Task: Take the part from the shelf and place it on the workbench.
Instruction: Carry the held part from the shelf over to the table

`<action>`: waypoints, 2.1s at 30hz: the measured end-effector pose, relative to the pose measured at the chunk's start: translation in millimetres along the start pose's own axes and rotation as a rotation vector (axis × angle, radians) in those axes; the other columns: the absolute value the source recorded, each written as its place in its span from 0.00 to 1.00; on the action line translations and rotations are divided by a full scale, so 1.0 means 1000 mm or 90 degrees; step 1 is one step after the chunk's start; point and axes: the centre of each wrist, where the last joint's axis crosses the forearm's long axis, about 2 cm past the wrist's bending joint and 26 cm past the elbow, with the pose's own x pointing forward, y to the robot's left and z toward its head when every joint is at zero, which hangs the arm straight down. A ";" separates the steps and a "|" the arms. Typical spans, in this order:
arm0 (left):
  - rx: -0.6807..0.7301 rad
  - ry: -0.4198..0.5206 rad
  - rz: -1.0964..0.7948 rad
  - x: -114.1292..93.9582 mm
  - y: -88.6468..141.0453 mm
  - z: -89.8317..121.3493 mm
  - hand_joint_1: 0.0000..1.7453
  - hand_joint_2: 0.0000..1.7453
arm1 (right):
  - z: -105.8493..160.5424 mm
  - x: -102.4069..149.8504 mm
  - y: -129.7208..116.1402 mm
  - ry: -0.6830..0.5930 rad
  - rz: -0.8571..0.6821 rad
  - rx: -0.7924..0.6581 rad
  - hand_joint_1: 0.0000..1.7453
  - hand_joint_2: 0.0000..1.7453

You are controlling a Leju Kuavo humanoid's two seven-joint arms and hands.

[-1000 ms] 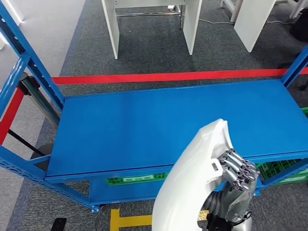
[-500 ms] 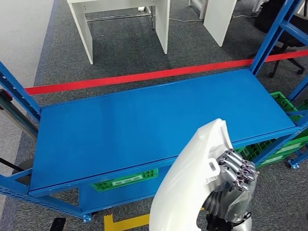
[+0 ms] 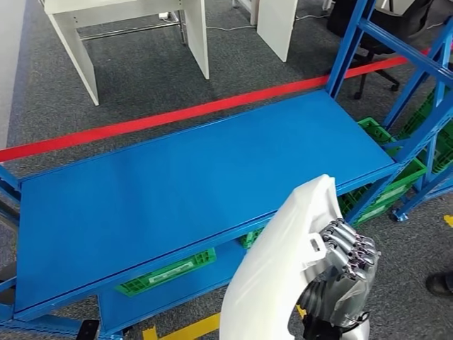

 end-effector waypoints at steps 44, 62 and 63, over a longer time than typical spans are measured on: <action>-0.004 -0.006 -0.001 0.001 0.000 0.000 0.00 1.00 | 0.000 -0.001 -0.001 0.000 -0.003 -0.006 1.00 1.00; -0.001 -0.005 -0.003 -0.001 0.003 0.000 0.00 1.00 | 0.000 -0.001 -0.001 0.000 -0.005 -0.007 1.00 1.00; -0.001 -0.005 -0.003 -0.001 0.003 0.000 0.00 1.00 | 0.001 -0.001 -0.001 0.001 -0.005 -0.006 1.00 1.00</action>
